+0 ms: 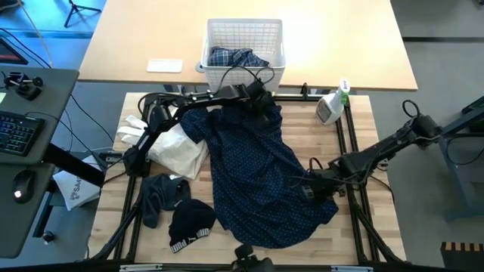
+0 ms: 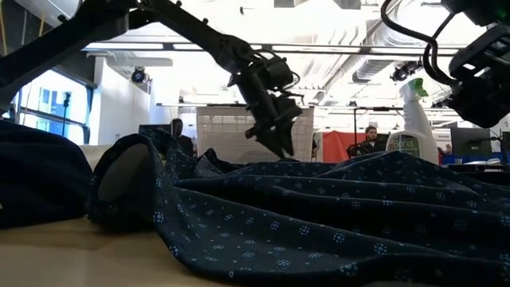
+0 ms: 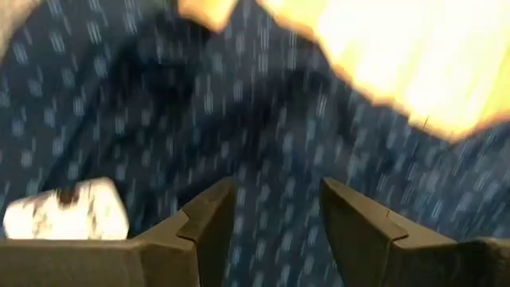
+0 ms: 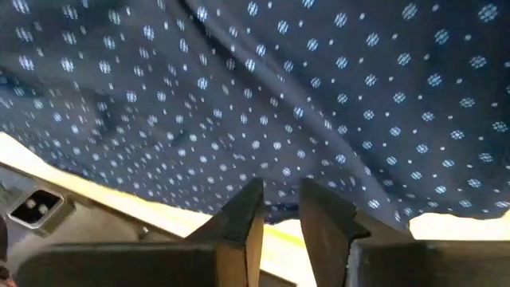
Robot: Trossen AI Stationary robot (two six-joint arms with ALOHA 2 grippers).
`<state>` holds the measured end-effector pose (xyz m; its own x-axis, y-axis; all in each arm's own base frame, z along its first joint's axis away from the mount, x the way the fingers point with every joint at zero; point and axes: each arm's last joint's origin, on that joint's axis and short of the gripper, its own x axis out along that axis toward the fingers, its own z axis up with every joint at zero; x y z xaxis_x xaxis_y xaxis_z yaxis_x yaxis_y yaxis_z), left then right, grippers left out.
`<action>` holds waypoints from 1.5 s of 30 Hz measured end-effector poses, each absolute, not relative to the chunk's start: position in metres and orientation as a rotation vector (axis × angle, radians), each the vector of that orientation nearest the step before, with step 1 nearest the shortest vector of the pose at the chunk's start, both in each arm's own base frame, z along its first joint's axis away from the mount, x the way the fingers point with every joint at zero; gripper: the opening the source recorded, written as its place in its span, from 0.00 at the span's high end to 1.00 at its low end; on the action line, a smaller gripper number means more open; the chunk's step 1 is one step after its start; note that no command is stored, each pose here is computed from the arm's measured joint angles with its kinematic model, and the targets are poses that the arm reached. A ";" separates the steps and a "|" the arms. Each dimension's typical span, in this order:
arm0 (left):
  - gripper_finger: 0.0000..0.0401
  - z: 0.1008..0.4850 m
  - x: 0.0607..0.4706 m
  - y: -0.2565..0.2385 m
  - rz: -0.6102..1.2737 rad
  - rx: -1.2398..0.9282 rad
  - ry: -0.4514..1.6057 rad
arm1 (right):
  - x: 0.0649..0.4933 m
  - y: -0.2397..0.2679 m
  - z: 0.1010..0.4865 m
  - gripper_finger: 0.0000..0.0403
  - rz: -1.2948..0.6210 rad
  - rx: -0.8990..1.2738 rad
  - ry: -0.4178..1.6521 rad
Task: Fold laundry
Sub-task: Fold the navy blue polo shirt
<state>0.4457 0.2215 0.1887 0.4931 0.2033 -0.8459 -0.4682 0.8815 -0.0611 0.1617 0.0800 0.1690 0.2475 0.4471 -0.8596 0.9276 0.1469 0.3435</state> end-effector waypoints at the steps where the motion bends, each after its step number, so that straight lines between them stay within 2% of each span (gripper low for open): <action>1: 0.57 0.187 0.443 0.221 0.419 -0.289 1.013 | 0.162 0.080 0.169 0.82 -0.585 1.471 1.357; 5: 0.57 0.172 0.433 0.227 0.416 -0.276 1.125 | 0.162 0.082 0.169 0.82 -0.600 1.455 1.297; 8: 0.62 0.156 0.424 0.239 0.398 -0.291 1.188 | 0.163 0.085 0.170 0.82 -0.595 1.458 1.258; 11: 0.73 0.150 0.419 0.245 0.294 -0.321 1.180 | 0.164 0.091 0.172 0.82 -0.572 1.463 1.211; 15: 0.95 0.161 0.419 0.244 0.245 -0.223 1.174 | 0.164 0.101 0.172 0.82 -0.543 1.416 1.119; 17: 0.98 0.169 0.418 0.244 0.219 -0.189 1.170 | 0.164 0.108 0.170 0.82 -0.531 1.406 1.102; 21: 1.00 0.201 0.417 0.237 0.182 -0.093 1.102 | 0.161 0.127 0.168 0.84 -0.449 1.341 1.072; 26: 1.00 0.262 0.415 0.212 0.112 0.071 0.956 | 0.156 0.154 0.187 0.94 -0.369 1.258 0.993; 30: 1.00 0.307 0.405 0.193 0.102 0.156 0.853 | 0.148 0.164 0.215 0.99 -0.443 1.179 0.985; 34: 1.00 0.338 0.395 0.183 0.134 0.205 0.769 | 0.136 0.156 0.242 0.97 -0.640 1.078 1.040; 38: 1.00 0.353 0.390 0.183 0.194 0.232 0.721 | 0.123 0.141 0.260 0.93 -0.831 0.974 1.106; 41: 1.00 0.353 0.388 0.187 0.211 0.227 0.728 | 0.115 0.130 0.258 0.84 -0.878 0.942 1.145; 45: 1.00 0.349 0.387 0.189 0.217 0.216 0.739 | 0.106 0.119 0.230 0.67 -0.878 0.963 1.156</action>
<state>0.3869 0.1891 0.3487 0.7187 0.2698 -0.6408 -0.1186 0.9557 0.2694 0.1060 0.1188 0.2305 0.1870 -0.0675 -0.9800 0.9261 0.3450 0.1529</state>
